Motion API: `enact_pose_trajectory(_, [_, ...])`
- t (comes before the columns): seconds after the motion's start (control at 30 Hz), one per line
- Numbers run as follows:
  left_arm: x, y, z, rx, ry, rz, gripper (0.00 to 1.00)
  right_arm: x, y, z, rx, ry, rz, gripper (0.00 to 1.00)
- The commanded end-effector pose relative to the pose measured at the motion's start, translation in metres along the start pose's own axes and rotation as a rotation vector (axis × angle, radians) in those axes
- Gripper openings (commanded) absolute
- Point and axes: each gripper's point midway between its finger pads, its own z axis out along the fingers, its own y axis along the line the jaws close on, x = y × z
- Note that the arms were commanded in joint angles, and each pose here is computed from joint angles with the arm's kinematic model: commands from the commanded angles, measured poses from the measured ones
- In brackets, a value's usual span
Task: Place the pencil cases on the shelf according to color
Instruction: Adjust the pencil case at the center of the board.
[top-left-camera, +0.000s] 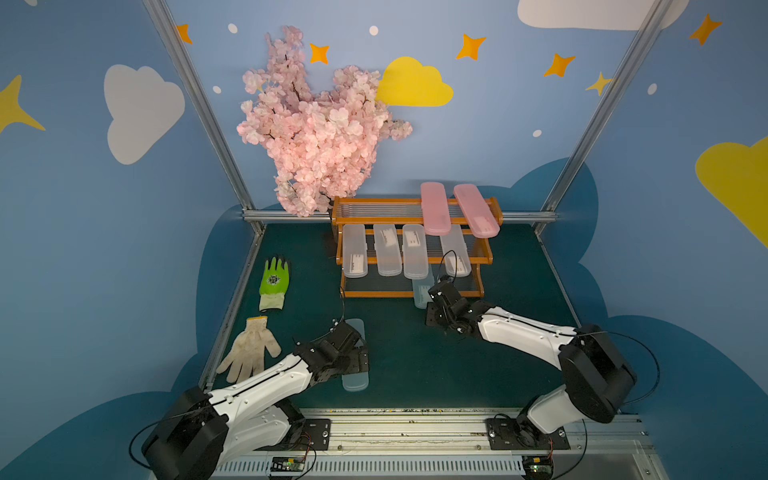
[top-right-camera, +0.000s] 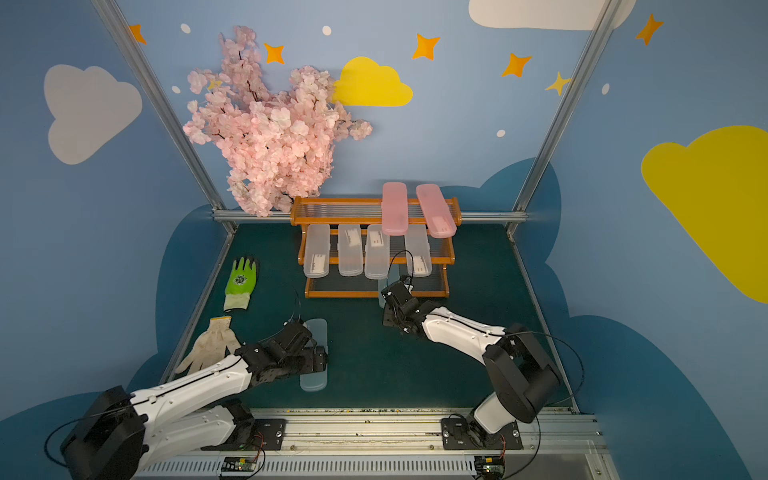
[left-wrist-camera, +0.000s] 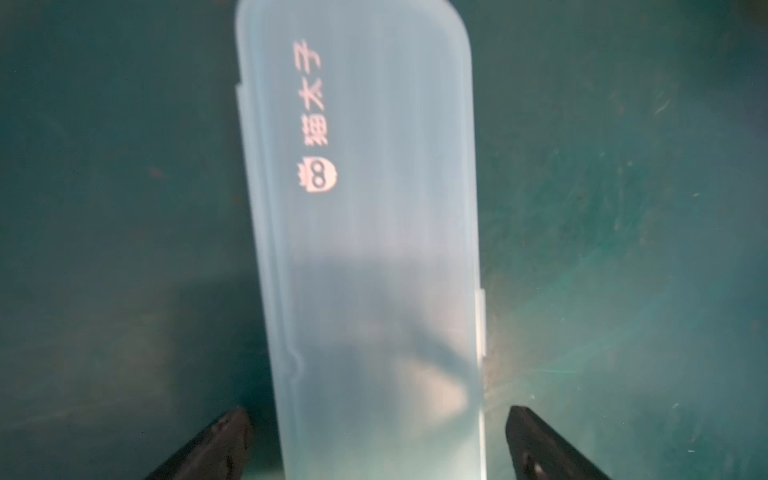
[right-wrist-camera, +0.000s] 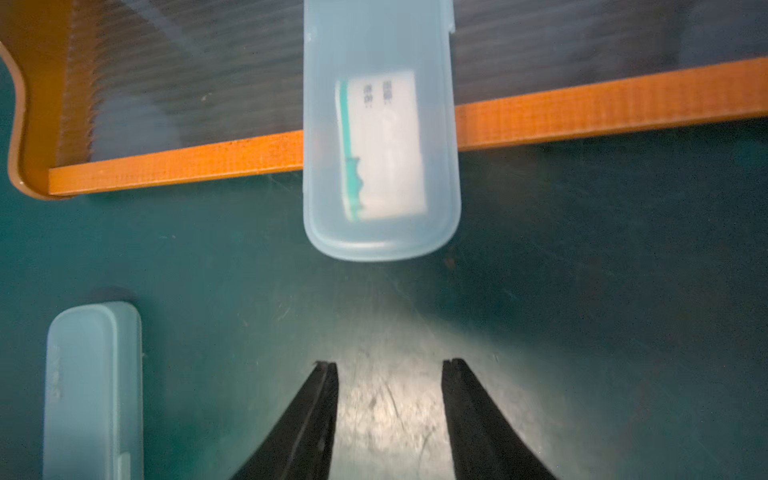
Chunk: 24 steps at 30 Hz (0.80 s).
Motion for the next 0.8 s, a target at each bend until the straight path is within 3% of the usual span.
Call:
enact_pose_trajectory(0.0, [0.002,-0.022,0.002,0.028,0.048,0.014,1.00,0.017,-0.014,-0.017,0.043,0.009,-0.004,0.54])
enact_pose_trajectory(0.2, [0.001,-0.073,0.013,0.013,0.061,0.120,1.00,0.033,-0.020,-0.044,0.039,-0.004,-0.025,0.70])
enact_pose_trajectory(0.37, [-0.001,-0.098,0.024,-0.042,0.059,0.138,1.00,0.053,-0.012,-0.051,-0.002,0.031,-0.071,0.77])
enact_pose_trajectory(0.53, [-0.008,-0.081,0.013,-0.126,0.013,0.120,1.00,0.075,0.007,-0.052,-0.035,0.095,-0.193,0.86])
enact_pose_trajectory(0.77, [-0.020,-0.027,-0.030,-0.173,-0.127,0.041,1.00,0.105,0.045,-0.041,-0.120,0.188,-0.367,0.95])
